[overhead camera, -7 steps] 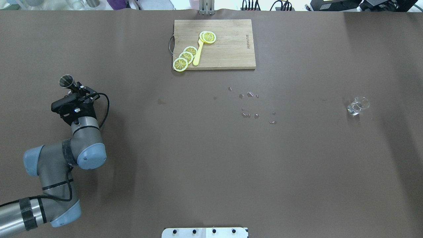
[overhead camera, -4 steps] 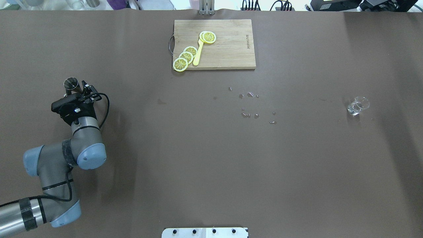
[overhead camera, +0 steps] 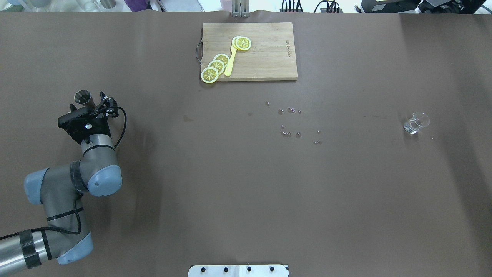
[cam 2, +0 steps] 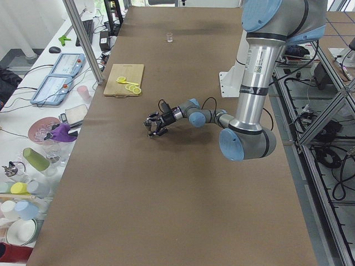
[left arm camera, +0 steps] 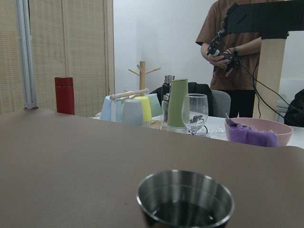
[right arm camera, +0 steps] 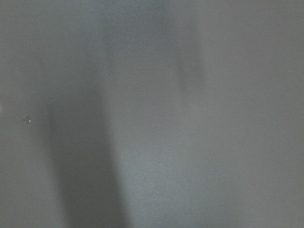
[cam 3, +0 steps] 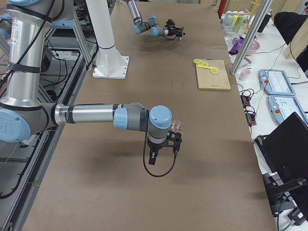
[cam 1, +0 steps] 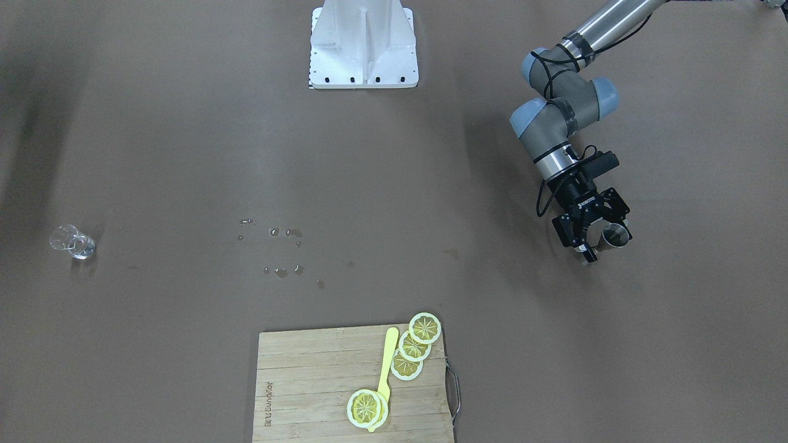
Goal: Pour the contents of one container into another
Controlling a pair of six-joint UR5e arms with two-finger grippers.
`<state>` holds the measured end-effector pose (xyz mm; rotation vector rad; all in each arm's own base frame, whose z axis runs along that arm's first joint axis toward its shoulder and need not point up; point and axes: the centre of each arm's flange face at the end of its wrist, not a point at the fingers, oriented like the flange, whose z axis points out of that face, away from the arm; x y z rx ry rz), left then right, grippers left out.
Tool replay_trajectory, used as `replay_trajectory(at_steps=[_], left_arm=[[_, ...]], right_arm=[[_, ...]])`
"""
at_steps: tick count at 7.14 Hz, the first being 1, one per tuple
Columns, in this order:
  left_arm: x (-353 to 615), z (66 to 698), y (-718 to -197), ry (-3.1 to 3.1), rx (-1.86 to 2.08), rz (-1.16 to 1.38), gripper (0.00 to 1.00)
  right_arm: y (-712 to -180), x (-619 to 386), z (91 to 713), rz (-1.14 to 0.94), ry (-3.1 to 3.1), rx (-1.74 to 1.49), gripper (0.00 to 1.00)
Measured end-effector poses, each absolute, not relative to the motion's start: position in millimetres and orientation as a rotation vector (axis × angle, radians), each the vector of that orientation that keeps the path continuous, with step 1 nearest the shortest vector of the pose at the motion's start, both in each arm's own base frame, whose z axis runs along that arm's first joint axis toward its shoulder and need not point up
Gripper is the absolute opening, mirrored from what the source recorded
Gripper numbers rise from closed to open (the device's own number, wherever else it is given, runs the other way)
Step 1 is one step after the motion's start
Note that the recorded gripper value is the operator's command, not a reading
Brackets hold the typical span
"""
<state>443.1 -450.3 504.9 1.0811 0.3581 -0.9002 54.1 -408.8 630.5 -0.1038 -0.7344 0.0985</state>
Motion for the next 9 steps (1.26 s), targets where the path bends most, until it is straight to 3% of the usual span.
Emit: replay_trajectory(at_steps=[6,9], left_arm=[[384,472,-443,0.361,1.097,-0.878,0.97],[351,420,-450,0.371,1.065,-0.752,0.97]], right_arm=[[-411,53,627,0.096,-0.742,-0.097,1.0],[-411,53,626,0.095,-0.743,-0.096,1.0]])
